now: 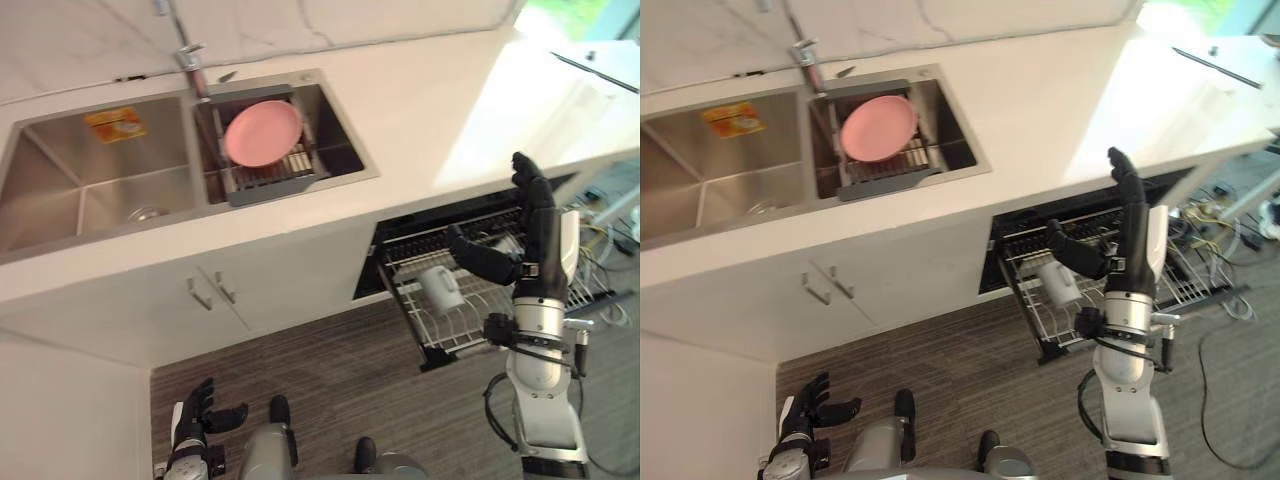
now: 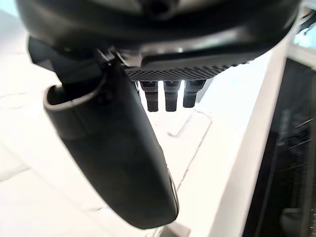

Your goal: Walk over to the sink, pick up the cup, carry it to the dishwasher, place the cup inside the dishwasher, then close the dishwasher door

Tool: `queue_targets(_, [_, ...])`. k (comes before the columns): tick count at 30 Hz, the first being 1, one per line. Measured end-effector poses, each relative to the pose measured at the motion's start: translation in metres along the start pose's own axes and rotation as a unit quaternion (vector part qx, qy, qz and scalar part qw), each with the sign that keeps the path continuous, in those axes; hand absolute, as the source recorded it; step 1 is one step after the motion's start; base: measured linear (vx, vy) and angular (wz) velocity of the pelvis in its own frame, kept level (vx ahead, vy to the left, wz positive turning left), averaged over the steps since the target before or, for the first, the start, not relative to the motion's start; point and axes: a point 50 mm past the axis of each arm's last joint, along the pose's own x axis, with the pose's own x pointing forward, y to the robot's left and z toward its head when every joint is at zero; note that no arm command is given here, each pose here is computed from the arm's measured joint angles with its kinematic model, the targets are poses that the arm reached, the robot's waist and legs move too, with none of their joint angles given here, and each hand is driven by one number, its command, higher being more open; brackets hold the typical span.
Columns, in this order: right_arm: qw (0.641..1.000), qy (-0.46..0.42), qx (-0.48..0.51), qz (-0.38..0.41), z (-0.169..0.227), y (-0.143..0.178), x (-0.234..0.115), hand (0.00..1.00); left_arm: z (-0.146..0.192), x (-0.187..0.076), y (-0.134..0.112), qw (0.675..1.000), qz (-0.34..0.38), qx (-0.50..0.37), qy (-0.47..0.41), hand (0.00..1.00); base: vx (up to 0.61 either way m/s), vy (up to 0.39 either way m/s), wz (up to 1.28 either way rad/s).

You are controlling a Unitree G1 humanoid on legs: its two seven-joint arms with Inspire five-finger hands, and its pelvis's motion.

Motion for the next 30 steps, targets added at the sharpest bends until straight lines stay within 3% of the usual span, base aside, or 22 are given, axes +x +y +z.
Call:
queue_targets(8, [0.999,0.019,-0.018,0.021,-0.008,0.009,-0.005,0.9,-0.007,-0.007,0.011,1.0,0.023,-0.019,0.005,0.9,0.18,0.169,0.37])
queue_targets(14, [0.998,0.011,-0.043,0.046,-0.008,0.007,-0.003,0.9,0.009,0.0,-0.004,1.0,0.0,-0.015,-0.022,0.9,0.34,-0.058,0.65])
queue_targets(21, [0.996,0.032,-0.057,0.061,-0.016,0.004,-0.012,0.9,0.0,-0.006,-0.02,0.999,-0.016,-0.028,-0.005,0.9,0.28,-0.102,0.14])
queue_targets(30, [0.995,0.014,-0.057,0.081,-0.011,0.006,-0.01,0.9,-0.002,-0.006,-0.014,1.0,-0.017,-0.019,-0.003,0.9,0.15,0.102,0.0])
